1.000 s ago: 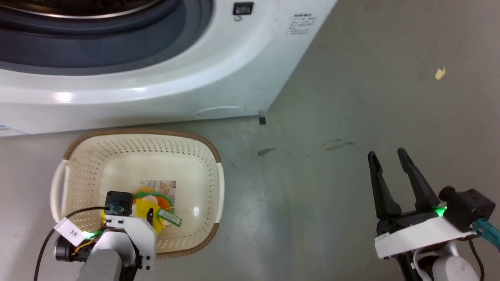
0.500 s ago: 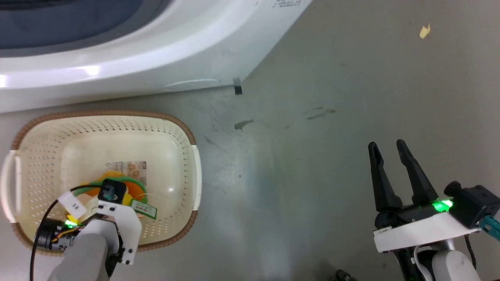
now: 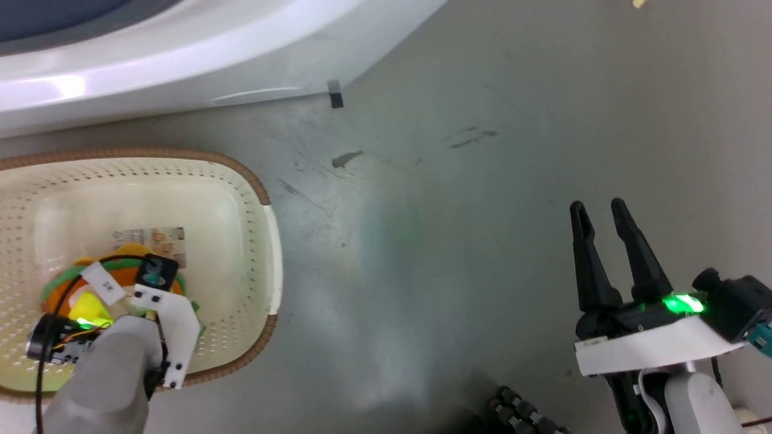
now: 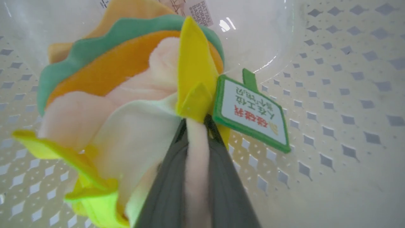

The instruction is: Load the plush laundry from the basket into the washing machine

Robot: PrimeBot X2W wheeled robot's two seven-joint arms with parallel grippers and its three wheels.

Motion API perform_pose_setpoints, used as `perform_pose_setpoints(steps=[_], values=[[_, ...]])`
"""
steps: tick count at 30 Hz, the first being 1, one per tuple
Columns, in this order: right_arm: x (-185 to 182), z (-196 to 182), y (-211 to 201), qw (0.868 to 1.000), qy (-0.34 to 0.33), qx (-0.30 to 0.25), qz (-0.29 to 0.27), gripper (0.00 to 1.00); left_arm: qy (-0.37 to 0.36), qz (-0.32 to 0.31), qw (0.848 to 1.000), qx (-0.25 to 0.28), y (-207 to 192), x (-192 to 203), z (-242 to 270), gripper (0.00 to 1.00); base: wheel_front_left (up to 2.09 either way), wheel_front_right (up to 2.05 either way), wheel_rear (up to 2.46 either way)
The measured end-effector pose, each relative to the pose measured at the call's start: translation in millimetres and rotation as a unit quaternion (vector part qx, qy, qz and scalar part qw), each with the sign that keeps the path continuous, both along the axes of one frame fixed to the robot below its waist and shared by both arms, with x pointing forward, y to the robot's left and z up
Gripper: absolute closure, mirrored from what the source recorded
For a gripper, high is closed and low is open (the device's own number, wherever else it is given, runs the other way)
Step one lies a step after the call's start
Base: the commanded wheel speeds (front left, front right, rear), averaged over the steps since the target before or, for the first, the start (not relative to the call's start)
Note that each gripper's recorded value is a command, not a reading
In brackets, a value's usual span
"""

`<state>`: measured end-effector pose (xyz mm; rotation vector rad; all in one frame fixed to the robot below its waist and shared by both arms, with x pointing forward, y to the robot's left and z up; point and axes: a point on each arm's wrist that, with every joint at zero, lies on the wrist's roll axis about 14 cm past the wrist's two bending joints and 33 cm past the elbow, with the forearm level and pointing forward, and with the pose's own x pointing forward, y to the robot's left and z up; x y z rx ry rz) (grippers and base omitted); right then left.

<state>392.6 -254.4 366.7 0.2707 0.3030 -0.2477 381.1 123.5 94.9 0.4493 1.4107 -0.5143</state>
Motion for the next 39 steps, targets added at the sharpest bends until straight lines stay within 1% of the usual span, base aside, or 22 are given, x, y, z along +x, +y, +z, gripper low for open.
perform_pose_setpoints(steps=[6, 10, 17, 22, 25, 28, 31, 34, 39], values=[[4, 5, -7, 1.000, -0.012, -0.003, -0.009, 0.00, 0.007, -0.002, 1.000, 0.007, 1, 0, -12, 1.00, 0.00, 0.00, 0.00], [4, 13, -12, 1.000, -0.022, -0.007, -0.016, 0.00, -0.001, 0.005, 1.000, -0.004, -3, 3, -12, 1.00, 0.00, 0.00, 0.00], [6, 37, -17, 0.998, -0.057, -0.029, -0.015, 0.00, -0.051, 0.018, 0.998, -0.031, -14, 17, 18, 1.00, 0.00, 0.00, 0.00], [3, 59, -15, 0.995, -0.087, -0.044, -0.008, 0.00, -0.110, 0.051, 0.990, -0.070, -26, 29, 55, 1.00, 0.00, 0.00, 0.00], [-4, 71, -11, 0.994, -0.099, -0.051, -0.001, 0.00, -0.162, 0.078, 0.978, -0.108, -34, 39, 85, 1.00, 0.00, 0.00, 0.00], [-10, 83, -4, 0.992, -0.115, -0.055, 0.009, 0.00, -0.205, 0.095, 0.963, -0.145, -42, 38, 114, 1.00, 0.00, 0.00, 0.00], [-16, 95, 4, 0.990, -0.132, -0.055, 0.020, 0.00, -0.248, 0.116, 0.947, -0.167, -38, 33, 141, 1.00, 0.00, 0.00, 0.00], [-20, 108, 13, 0.986, -0.152, -0.053, 0.032, 0.00, -0.292, 0.139, 0.928, -0.184, -31, 29, 168, 1.00, 0.00, 0.00, 0.00], [-27, 121, 28, 0.982, -0.173, -0.045, 0.052, 0.00, -0.361, 0.172, 0.890, -0.219, -30, 32, 215, 1.00, 0.00, 0.00, 0.00]])
